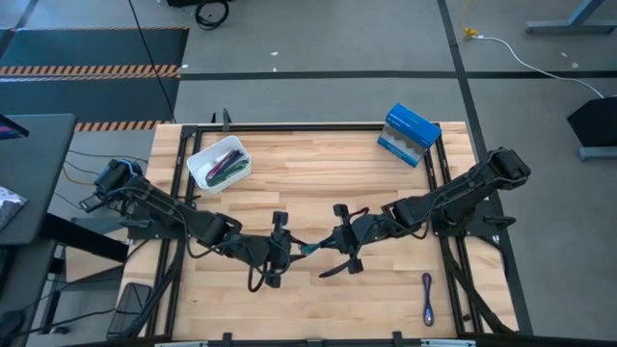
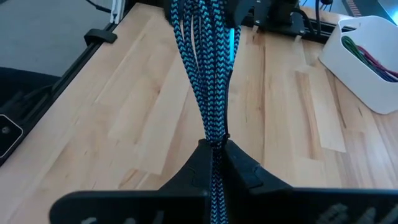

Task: Pick and place USB-C Cables
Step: Put the blue charger cable into the white bin

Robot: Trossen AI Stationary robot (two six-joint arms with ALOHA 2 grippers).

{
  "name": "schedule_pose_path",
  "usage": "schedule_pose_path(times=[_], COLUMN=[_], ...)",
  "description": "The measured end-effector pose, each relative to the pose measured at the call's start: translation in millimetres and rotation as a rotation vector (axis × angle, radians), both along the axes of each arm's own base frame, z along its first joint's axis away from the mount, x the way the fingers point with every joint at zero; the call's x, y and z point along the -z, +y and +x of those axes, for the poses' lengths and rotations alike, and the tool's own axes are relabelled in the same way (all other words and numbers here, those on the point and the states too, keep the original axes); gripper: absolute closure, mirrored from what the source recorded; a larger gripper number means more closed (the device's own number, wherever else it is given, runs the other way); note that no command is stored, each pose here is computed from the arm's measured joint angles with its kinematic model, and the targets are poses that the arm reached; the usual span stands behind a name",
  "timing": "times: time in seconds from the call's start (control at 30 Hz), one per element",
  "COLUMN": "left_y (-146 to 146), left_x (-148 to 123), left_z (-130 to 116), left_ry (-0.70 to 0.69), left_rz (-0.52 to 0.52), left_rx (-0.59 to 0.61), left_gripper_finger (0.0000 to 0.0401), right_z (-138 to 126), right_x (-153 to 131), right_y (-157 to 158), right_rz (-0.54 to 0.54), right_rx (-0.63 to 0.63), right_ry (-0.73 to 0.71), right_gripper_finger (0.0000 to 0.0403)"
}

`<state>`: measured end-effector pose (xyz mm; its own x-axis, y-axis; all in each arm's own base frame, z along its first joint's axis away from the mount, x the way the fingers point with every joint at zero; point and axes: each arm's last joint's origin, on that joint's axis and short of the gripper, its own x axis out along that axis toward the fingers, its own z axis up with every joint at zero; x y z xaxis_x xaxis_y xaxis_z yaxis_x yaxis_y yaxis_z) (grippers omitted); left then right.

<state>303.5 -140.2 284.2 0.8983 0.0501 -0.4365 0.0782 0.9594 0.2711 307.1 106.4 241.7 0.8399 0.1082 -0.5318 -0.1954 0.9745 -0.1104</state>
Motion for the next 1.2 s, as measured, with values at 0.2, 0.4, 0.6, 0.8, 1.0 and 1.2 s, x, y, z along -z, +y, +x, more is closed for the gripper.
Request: schedule_pose_path(times=[0.2,0.4,0.6,0.8,1.0,1.2], left_y=[2.9,8.9,29.4,62.8,104.1,140.3], left_x=[0.2,4.4,14.3,14.4,7.6,-3.5], left_z=[1.2,0.7,-1.6,-7.0,-23.8,-44.5], left_ry=[0.001,0.044,0.13,0.181,0.224,0.237], left_rz=[-0.017,0.005,0.072,0.113,0.175,0.156], left_rx=[-0.018,-0.058,-0.248,-0.466,-0.722,-0.92], left_gripper_finger=[0.0349,0.0381,0.0375,0.038,0.0374,0.0378], right_z=[0.1,0.9,0.8,0.7,-0.6,-4.1], right_x=[-0.1,-1.9,-1.7,-1.5,-0.2,4.6], right_y=[-0.2,0.2,0.2,0.0,1.4,1.2], right_rz=[0.0,0.004,-0.011,-0.007,0.01,-0.009], right_rx=[0.001,0.0,-0.007,0.002,0.001,-0.004], right_ry=[-0.001,-0.02,-0.021,-0.018,0.001,0.058], right_gripper_finger=[0.0355,0.0336,0.0333,0.0332,0.0331,0.0331])
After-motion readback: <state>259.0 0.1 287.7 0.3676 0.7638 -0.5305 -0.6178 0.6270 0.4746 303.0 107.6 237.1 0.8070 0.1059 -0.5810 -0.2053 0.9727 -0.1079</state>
